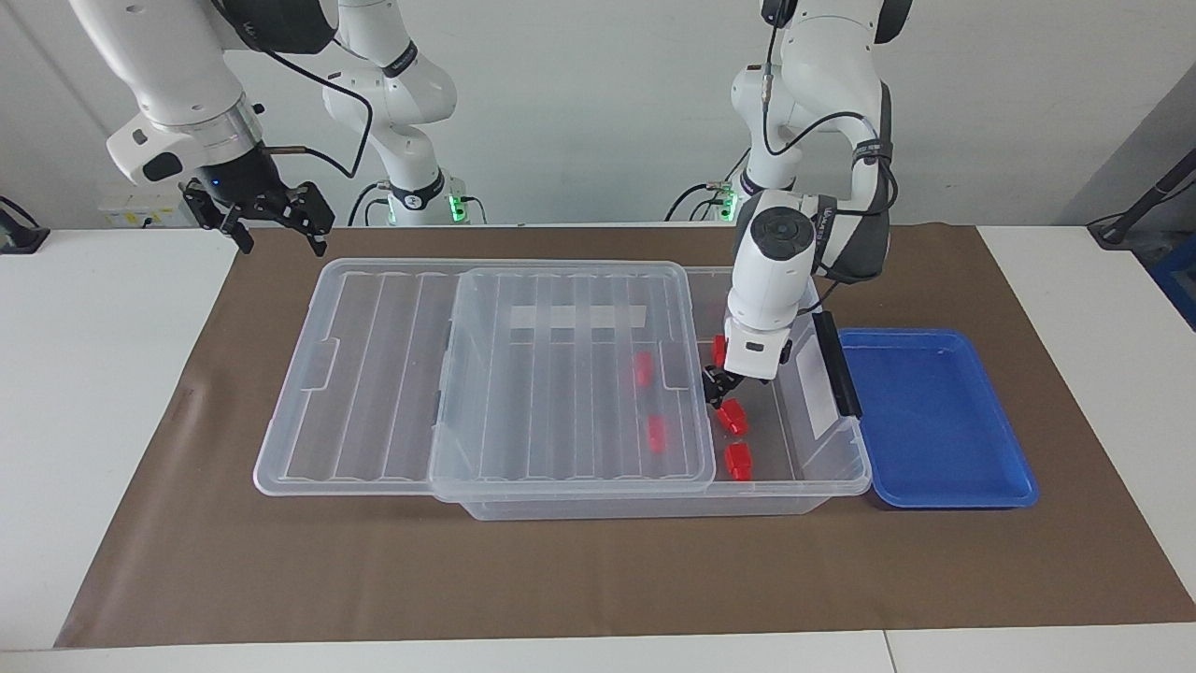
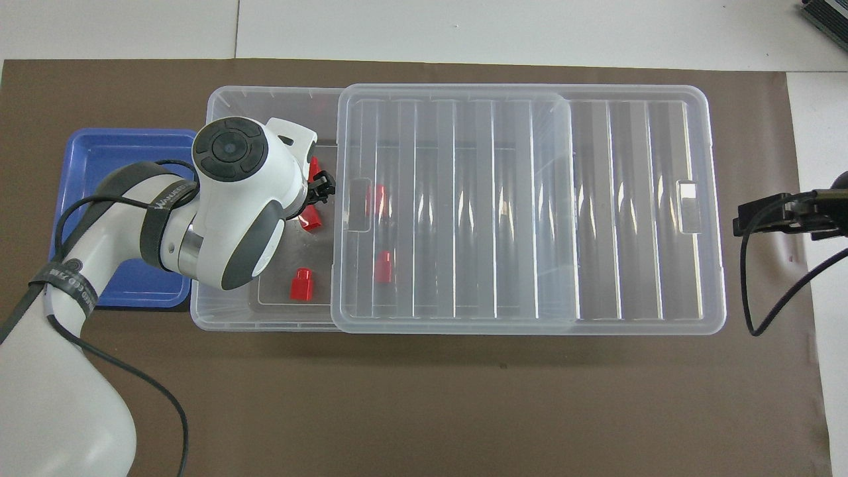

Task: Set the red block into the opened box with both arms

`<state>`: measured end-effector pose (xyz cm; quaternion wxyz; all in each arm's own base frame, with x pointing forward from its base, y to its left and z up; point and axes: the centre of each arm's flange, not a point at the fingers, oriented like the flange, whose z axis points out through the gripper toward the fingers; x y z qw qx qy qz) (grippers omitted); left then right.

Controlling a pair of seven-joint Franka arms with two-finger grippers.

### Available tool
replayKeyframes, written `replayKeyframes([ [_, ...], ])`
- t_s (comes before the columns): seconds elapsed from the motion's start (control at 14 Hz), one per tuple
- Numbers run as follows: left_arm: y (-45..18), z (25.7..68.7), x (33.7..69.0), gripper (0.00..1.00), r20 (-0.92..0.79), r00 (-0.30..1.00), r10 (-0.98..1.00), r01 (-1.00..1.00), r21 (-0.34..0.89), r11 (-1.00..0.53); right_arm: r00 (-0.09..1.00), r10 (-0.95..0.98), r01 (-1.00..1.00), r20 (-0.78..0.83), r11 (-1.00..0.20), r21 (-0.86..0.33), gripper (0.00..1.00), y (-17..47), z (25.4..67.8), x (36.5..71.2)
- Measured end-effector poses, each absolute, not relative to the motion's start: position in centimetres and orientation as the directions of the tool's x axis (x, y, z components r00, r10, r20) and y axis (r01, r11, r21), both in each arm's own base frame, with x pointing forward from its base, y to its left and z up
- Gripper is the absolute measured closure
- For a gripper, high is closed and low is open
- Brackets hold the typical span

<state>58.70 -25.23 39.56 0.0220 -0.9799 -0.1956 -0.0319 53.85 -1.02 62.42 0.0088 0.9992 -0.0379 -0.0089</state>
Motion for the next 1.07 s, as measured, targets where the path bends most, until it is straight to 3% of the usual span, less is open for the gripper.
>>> replayKeyframes([
  [0.36, -24.9, 43.5, 58.5, 0.00, 0.042, 0.919, 0.393, 0.395, -0.071, -0.916, 0.997, -0.077, -0.077, -0.017, -0.997, 0.018, 0.00, -1.1, 62.4, 53.8],
  [0.71, -21.0, 51.4, 59.1, 0.00, 0.015, 0.945, 0.327, 0.326, -0.124, -0.937, 0.999, -0.028, -0.028, 0.023, -0.999, 0.017, 0.01, -1.6, 62.1, 54.4],
  [0.93, -14.6, 55.2, 59.7, 0.00, 0.014, 0.966, 0.257, 0.257, -0.118, -0.959, 0.997, 0.024, 0.022, 0.067, -0.999, 0.025, 0.14, -5.7, 59.8, 55.1],
  [1.07, -9.3, 57.8, 59.3, 0.00, 0.009, 0.977, 0.213, 0.213, -0.111, -0.971, 0.996, 0.037, 0.034, 0.078, -0.999, 0.030, 0.39, -8.2, 57.0, 55.2],
])
